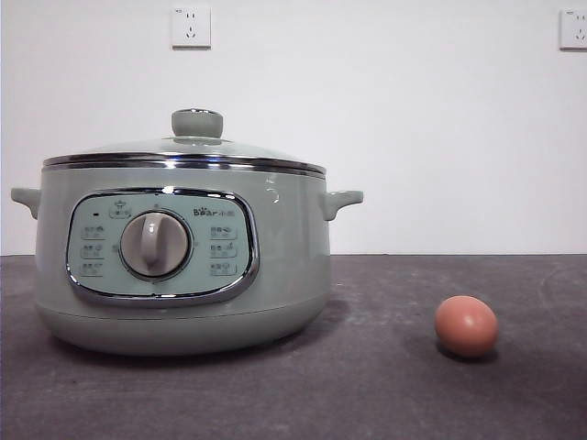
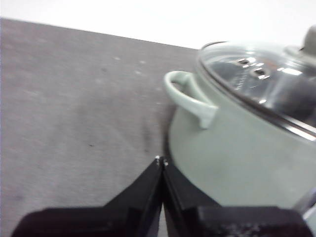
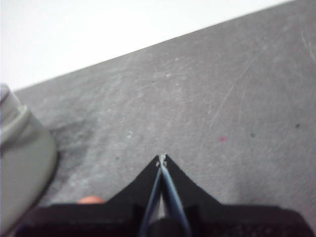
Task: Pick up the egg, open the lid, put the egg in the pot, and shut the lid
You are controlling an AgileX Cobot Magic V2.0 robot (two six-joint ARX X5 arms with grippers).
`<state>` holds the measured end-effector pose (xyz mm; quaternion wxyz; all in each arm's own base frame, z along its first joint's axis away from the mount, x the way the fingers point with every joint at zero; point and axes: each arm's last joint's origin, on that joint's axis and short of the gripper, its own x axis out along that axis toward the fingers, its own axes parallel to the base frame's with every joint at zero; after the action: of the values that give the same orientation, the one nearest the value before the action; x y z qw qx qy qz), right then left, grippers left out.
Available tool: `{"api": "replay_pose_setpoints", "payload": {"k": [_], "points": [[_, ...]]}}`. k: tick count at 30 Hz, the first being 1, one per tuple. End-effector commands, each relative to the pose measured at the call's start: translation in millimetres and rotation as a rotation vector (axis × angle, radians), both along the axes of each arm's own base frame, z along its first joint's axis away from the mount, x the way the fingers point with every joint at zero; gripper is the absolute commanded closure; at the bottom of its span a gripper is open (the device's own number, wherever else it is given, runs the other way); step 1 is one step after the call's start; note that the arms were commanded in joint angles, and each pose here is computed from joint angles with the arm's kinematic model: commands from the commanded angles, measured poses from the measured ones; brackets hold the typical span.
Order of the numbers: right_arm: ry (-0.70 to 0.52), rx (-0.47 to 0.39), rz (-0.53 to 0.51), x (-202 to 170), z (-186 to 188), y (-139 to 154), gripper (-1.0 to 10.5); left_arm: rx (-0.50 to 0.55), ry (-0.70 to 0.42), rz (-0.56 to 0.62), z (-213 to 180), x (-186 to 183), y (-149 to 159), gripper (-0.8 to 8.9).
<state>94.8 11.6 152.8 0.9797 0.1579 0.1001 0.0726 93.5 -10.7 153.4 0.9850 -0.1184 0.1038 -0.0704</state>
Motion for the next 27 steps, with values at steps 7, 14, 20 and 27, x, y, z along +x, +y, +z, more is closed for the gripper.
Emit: {"api": "replay_pose_setpoints", "payload": {"k": [7, 14, 20, 27], "points": [[0.027, 0.136, -0.022, -0.1, 0.4, 0.2, 9.5, -0.093, -0.047, -0.032, 3.3, 1.2, -1.3, 8.22], [-0.009, 0.152, -0.020, -2.5, 31.5, 0.0, 9.6, -0.137, -0.052, -0.065, 28.7, -6.4, -1.7, 8.21], [-0.003, 0.145, 0.007, 0.9, 65.9, 1.0, 9.6, -0.123, -0.069, -0.068, 66.5, -15.2, -0.9, 8.20], [0.017, 0.110, 0.102, 15.5, 105.7, 5.1, 9.6, -0.118, -0.071, -0.109, 111.0, -10.5, -2.5, 8.21]]}}
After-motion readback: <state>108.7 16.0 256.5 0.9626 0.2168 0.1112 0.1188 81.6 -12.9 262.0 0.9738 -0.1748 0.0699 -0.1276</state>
